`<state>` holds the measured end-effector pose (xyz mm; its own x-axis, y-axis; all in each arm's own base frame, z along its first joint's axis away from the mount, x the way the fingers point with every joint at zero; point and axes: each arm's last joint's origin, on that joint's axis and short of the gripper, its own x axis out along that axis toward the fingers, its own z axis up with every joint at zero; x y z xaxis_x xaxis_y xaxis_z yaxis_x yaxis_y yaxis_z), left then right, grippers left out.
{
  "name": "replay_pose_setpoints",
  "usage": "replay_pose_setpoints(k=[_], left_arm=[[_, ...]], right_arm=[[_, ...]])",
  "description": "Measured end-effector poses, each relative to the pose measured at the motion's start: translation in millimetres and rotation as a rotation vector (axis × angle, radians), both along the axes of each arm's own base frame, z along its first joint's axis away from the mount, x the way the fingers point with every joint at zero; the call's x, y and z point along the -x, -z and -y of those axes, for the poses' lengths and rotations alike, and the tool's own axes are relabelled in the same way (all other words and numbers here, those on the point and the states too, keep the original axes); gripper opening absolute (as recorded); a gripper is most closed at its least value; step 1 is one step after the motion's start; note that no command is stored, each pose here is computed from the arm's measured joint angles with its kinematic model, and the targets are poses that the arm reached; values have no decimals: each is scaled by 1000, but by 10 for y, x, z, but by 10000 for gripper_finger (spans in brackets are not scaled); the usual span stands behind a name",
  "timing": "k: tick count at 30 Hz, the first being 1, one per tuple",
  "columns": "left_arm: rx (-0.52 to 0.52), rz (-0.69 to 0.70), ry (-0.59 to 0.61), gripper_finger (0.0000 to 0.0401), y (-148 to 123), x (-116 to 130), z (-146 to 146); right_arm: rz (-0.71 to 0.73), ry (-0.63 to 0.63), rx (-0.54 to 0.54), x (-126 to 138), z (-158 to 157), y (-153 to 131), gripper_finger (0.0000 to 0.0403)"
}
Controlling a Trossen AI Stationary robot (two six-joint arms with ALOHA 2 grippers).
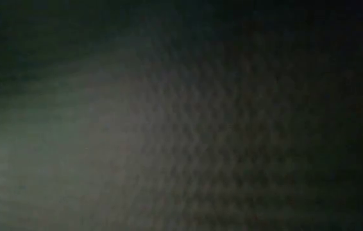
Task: Sort microfiber towel by color & place in baskets
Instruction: Put the blue towel into the bottom transparent bin
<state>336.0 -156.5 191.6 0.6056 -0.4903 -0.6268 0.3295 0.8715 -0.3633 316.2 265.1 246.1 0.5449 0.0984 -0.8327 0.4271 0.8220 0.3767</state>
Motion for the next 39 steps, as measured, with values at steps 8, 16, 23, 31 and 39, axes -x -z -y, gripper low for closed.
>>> replay_pose_setpoints(k=[8, 16, 23, 31, 39], left_arm=[[-8, -35, 36, 104, 78, -47, -124], [-57, -25, 25, 104, 95, -87, -256], [-62, -33, 22, 104, 104, -84, -260], [-65, -62, 15, 104, 299, -148, -241], [4, -103, 23, 104, 461, -239, -199]], right_arm=[[-1, 2, -6, 19, -22, 0, 171], [-1, -7, 0, 19, -23, 2, 171], [3, -33, 20, 11, -13, 2, 171], [3, -49, 35, -2, 5, 3, 171], [2, -45, 35, -11, 18, 4, 171]])
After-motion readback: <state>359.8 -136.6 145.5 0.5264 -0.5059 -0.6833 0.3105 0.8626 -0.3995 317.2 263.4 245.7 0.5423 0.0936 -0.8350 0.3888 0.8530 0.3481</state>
